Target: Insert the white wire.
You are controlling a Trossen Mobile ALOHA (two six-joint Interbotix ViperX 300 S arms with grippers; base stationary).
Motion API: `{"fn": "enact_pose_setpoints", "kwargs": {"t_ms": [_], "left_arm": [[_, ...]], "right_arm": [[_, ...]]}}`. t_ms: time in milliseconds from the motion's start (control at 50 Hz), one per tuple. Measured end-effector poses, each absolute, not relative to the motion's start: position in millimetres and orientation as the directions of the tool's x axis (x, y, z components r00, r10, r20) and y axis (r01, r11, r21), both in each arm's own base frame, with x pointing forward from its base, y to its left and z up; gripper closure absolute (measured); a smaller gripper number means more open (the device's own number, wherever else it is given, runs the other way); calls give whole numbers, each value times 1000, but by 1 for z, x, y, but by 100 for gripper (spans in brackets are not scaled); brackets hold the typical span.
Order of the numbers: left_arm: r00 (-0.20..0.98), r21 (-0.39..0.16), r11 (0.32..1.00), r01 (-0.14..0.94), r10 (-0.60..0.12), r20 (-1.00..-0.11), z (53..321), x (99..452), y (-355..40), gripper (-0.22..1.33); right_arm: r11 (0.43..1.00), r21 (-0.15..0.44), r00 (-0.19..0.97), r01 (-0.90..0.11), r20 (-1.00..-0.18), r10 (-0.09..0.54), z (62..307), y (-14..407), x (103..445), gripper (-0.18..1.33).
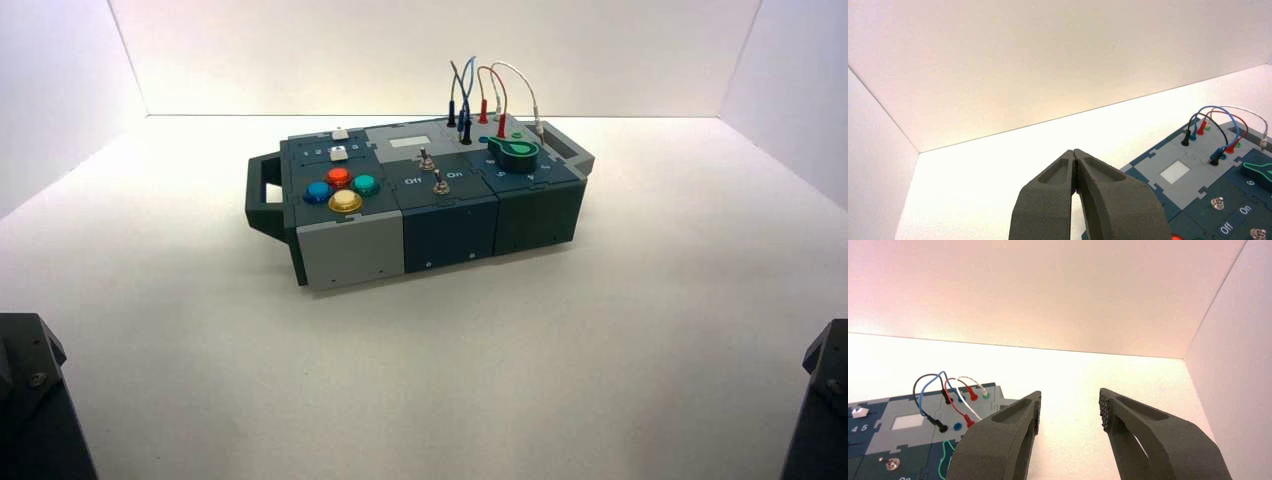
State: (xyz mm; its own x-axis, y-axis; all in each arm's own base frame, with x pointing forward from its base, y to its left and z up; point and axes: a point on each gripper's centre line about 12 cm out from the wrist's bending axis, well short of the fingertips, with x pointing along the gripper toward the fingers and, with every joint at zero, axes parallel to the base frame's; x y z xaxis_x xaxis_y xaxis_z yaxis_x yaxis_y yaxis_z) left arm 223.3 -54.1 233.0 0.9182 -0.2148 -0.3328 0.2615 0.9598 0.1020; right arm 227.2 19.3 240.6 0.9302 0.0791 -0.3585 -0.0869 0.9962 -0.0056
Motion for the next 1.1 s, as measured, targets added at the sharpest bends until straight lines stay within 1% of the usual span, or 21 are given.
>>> {"fn": "enact_pose_setpoints", "kwargs": {"t_ms": [200,360,580,640,680,840,880,1000,1100], "left_arm": [[917,104,959,264,-216,-335,233,223,-54,128],[909,102,957,270,-219,-354,231,222,-55,128],[873,103,945,311,-241,-423,229,223,-60,128],[864,101,942,319,-245,-441,229,223,-60,128],[858,100,940,325,-249,-448,230,222,-61,128],[838,103,928,358,-271,-473,232,220,-66,128],[829,110,917,383,-289,-479,235,218,-70,128],[807,130,889,440,-327,-492,242,214,-79,128],[778,126,861,493,-371,-507,249,208,-88,128]], "right_arm": [[996,-7,929,-87,-361,79,241,19,227,1],[996,-5,925,-87,-371,79,241,19,227,1],[996,-6,900,-90,-429,78,239,20,230,1],[996,-4,891,-90,-448,78,238,20,231,1],[996,-4,876,-91,-475,78,237,20,232,1],[995,-1,837,-100,-540,84,242,23,236,1],[994,-2,820,-108,-566,88,245,24,238,1],[993,-6,777,-120,-624,89,242,26,241,1],[988,-21,721,-152,-686,97,238,30,245,1]]}}
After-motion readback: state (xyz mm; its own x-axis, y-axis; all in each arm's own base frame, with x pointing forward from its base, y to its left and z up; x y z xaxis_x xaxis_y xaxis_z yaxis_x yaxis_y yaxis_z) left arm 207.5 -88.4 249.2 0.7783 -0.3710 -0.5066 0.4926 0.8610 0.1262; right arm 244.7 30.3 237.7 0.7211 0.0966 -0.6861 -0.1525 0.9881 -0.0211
